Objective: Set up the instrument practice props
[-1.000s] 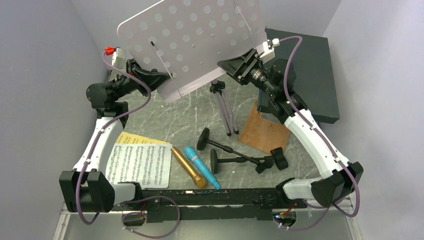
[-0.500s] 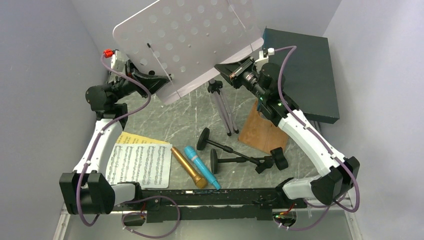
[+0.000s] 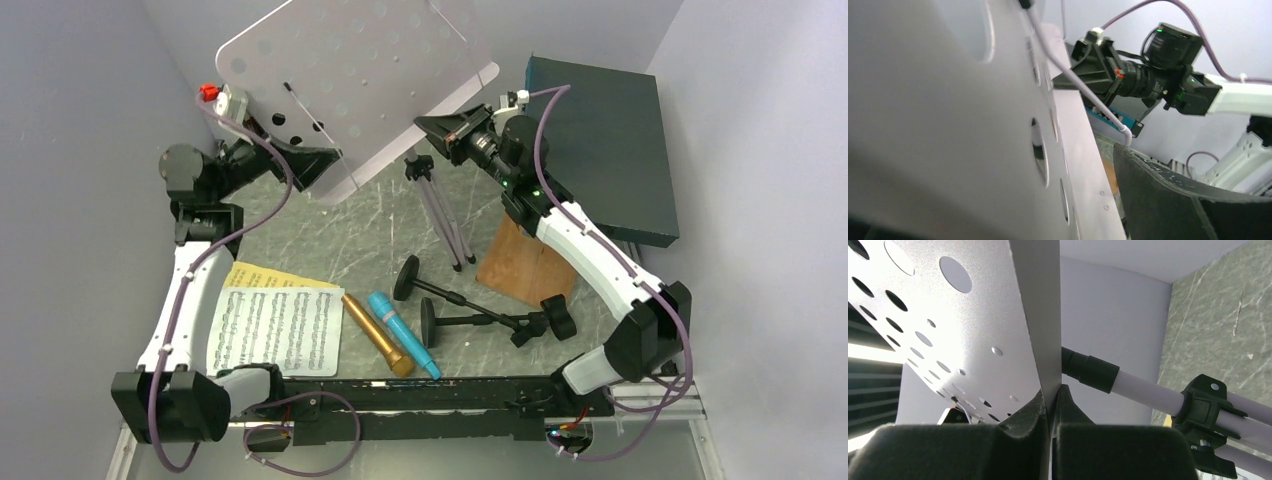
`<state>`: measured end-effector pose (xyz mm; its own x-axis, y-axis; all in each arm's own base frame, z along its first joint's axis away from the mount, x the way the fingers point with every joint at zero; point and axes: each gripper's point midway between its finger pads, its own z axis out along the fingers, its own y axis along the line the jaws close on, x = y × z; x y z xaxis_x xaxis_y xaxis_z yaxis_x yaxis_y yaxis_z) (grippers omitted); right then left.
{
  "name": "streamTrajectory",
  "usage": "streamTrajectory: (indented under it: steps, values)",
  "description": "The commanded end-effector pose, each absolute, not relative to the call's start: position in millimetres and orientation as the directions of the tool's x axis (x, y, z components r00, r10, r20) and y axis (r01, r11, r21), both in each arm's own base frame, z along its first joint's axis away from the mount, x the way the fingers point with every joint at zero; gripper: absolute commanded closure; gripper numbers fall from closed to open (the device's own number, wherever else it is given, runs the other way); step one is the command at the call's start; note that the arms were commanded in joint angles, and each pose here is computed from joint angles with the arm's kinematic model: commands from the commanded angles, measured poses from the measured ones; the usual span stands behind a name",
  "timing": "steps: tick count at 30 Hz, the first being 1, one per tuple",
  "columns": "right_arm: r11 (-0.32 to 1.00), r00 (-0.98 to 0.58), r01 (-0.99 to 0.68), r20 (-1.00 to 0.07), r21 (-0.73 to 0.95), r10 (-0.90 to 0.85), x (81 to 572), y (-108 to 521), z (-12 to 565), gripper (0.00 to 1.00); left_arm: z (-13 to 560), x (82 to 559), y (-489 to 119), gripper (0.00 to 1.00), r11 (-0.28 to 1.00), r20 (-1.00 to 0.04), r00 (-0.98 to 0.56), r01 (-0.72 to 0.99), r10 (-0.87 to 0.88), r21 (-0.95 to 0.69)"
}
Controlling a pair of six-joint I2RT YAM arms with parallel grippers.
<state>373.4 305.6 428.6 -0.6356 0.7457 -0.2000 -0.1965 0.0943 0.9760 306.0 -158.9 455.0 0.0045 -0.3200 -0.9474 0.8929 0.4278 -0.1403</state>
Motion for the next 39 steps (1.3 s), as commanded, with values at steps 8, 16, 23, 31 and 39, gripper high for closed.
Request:
streamTrajectory:
  steps: [8, 16, 23, 31, 39]
  values:
    - [-0.299, -0.682, -0.38, -0.047, 0.876, 0.73, 364.7, 301.5, 550.0, 1.0, 542.3, 231.6, -98.2, 0.01, 0.828, -0.96, 0.058, 0.522, -0.273, -0.204]
    - [-0.445, -0.73, -0.408, 0.008, 0.797, 0.684, 369.7, 304.6, 574.7, 1.0, 516.4, 208.8, -48.6, 0.01, 0.919, -0.922, 0.173, 0.261, -0.345, -0.295]
    - [-0.438, -0.699, -0.435, 0.012, 0.787, 0.715, 366.2, 285.6, 579.2, 1.0, 416.3, 228.0, -25.4, 0.02, 0.868, -0.867, 0.037, 0.039, -0.497, -0.496]
    - [-0.416, -0.679, -0.45, -0.001, 0.79, 0.734, 356.7, 275.3, 582.6, 1.0, 360.2, 271.3, -91.3, 0.04, 0.742, -0.823, -0.036, 0.412, -0.567, -0.529]
    - [-0.404, -0.67, -0.453, -0.004, 0.795, 0.742, 349.4, 269.2, 580.7, 1.0, 337.5, 337.7, -201.2, 0.31, 0.43, -0.888, -0.222, 0.811, -0.402, -0.397]
